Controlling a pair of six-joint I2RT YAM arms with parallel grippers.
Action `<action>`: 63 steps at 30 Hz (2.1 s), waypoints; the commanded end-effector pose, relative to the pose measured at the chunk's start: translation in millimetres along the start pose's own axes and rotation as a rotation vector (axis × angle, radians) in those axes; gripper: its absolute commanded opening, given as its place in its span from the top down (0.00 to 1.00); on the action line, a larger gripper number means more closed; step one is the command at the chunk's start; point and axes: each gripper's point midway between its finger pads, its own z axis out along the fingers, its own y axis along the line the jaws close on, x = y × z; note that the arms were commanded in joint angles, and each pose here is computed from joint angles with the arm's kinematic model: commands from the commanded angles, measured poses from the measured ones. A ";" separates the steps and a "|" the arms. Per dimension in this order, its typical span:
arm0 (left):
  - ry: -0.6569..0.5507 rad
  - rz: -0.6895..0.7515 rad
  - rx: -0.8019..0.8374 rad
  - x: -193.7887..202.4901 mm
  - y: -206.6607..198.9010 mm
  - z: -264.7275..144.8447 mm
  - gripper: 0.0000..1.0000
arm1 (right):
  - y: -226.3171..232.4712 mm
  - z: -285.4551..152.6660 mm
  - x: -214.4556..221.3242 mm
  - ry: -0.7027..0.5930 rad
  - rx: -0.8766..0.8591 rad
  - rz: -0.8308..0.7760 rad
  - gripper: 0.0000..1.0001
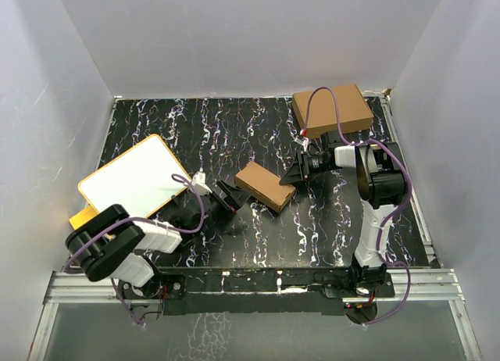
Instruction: Fold the paper box
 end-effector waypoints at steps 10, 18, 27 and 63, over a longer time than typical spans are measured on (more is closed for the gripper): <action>-0.187 -0.069 0.093 -31.0 -21.0 49.4 0.03 | -45.3 -3.7 17.1 0.034 0.149 0.042 0.70; -0.204 -0.143 0.029 -27.1 -1.2 73.1 0.09 | -44.3 -3.6 16.4 0.034 0.141 0.039 0.70; -0.200 -0.179 0.057 -26.2 -1.2 86.8 0.44 | -41.7 -3.0 16.1 0.036 0.129 0.039 0.69; 0.275 1.313 -0.815 -173.0 -63.7 -15.9 0.83 | 5.2 -74.4 -32.7 -0.115 0.113 -0.177 0.41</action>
